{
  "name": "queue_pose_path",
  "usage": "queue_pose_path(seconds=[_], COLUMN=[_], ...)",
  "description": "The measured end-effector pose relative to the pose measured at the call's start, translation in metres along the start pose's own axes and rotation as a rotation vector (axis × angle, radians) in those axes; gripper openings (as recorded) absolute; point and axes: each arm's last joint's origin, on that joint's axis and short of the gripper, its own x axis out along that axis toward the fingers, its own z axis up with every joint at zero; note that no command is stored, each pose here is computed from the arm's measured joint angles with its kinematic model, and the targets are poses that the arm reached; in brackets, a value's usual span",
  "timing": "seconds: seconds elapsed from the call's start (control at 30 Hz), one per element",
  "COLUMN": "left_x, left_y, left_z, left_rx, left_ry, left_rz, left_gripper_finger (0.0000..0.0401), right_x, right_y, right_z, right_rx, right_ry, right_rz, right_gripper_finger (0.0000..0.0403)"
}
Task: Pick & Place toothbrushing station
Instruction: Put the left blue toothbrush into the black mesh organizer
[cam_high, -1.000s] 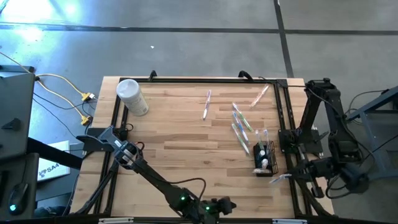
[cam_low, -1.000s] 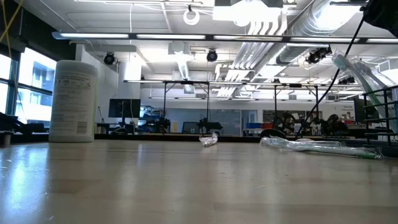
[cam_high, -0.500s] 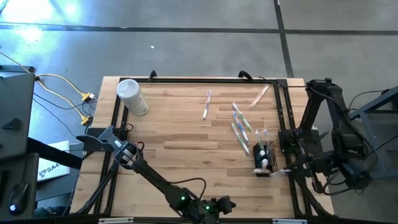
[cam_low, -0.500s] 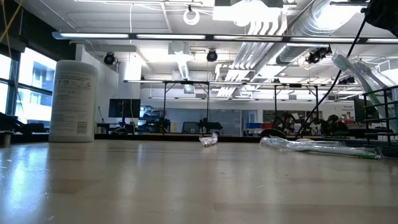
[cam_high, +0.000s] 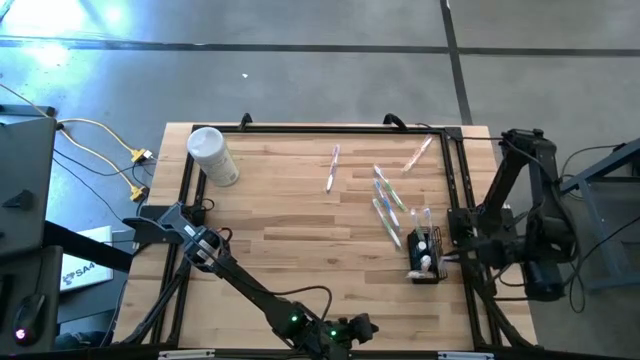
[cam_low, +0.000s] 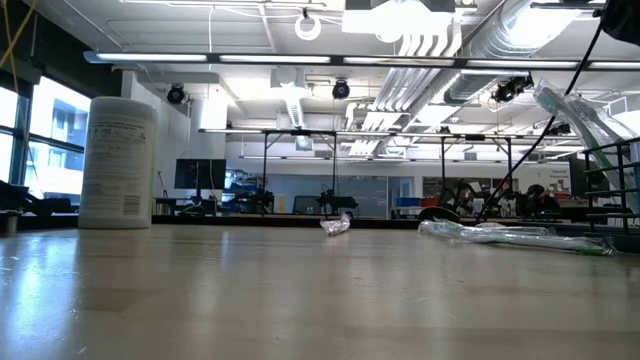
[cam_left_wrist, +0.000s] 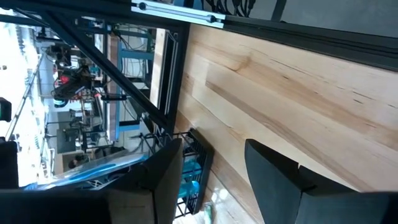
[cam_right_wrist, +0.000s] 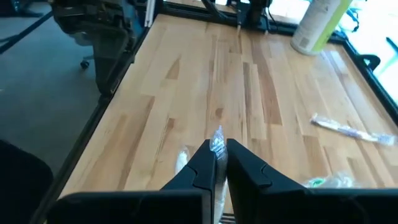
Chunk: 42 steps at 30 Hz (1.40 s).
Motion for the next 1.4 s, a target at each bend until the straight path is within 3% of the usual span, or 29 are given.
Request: queue_pose_path(seconds=[0.57, 1.13, 1.4], left_x=[0.0, 0.0, 0.0], left_y=[0.0, 0.0, 0.0], left_z=[0.0, 0.0, 0.0], left_rx=[0.0, 0.004, 0.003], left_ry=[-0.006, -0.007, -0.007], left_rz=[-0.004, -0.004, -0.004], left_gripper_finger=[0.0171, 0.0171, 0.0171], right_x=[0.022, 0.043, 0.045], right_y=[0.024, 0.015, 0.016], right_z=[-0.026, -0.07, -0.074], right_rx=[0.091, 0.272, 0.331], right_ry=[-0.003, -0.003, 0.011], right_rz=[-0.124, -0.213, -0.209], right_gripper_finger=[0.0013, 0.0013, 0.0017])
